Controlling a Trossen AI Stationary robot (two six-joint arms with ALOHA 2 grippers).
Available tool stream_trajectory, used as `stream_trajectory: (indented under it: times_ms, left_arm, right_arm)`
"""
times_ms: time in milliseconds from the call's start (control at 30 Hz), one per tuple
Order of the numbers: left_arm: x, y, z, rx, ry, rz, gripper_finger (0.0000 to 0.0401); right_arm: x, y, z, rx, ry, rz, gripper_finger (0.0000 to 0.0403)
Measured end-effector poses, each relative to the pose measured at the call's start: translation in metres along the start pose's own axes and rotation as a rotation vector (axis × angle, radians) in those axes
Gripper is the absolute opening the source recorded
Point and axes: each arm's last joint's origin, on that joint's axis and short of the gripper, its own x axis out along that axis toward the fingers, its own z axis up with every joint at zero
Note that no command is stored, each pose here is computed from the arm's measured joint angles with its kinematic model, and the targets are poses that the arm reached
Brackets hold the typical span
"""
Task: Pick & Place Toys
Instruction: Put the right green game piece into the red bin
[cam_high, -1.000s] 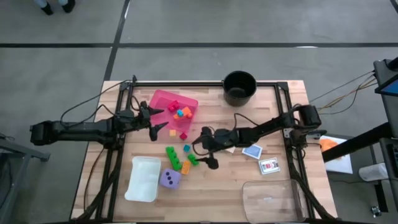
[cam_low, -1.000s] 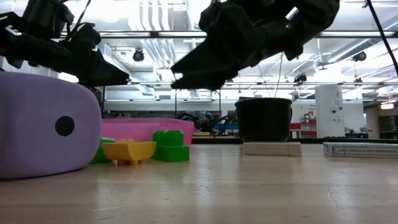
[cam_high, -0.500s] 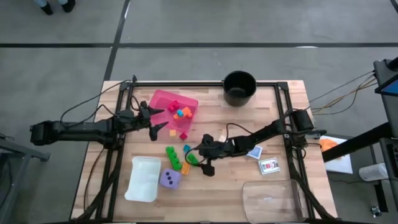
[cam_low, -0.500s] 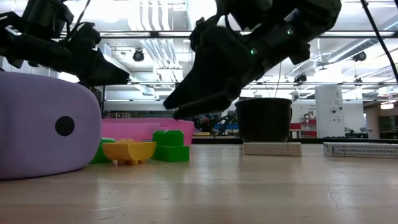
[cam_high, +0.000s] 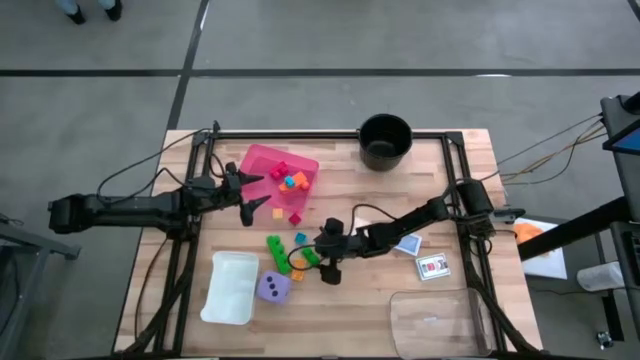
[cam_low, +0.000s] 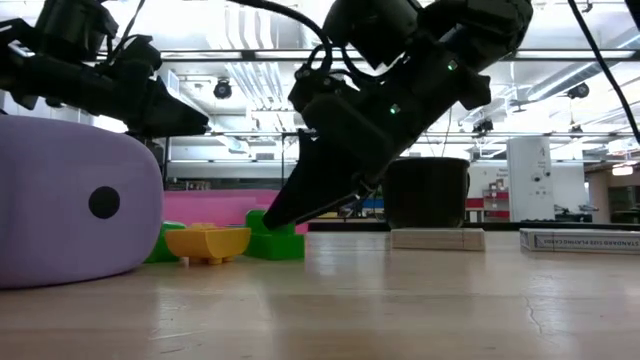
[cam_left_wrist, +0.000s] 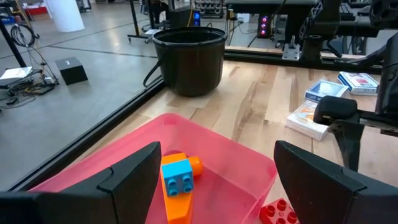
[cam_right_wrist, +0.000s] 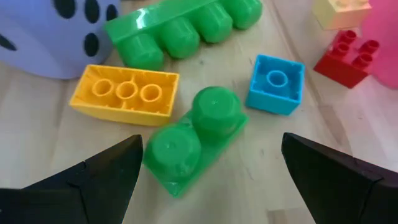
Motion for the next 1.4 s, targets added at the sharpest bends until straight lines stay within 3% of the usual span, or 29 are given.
stream_trajectory:
  times_ms: [200,300,833,1133,1400]
  left_arm:
    - [0.000,0.000,0.000,-0.001,0.000,0.000,0.0315]
    - [0.000,0.000,0.000,-0.003,0.000,0.000,0.0315]
    - [0.000,0.000,0.000,-0.011,-0.003,0.001,0.0315]
    - [0.000,0.000,0.000,-0.011,-0.003,0.001,0.0315]
    - [0.000,0.000,0.000,-0.011,-0.003,0.001,0.0315]
  right_arm:
    - [0.000,-0.001,0.000,0.006,0.024,-0.044,0.0378]
    - [0.000,-0.001,0.000,0.009,0.027,-0.045,0.0357]
    - [-0.001,-0.002,-0.002,-0.028,0.058,-0.052,0.0101]
    - [-0.013,-0.003,0.002,-0.084,0.082,-0.044,0.0098]
    - [-0.039,-0.003,0.024,-0.162,0.021,-0.028,0.0098]
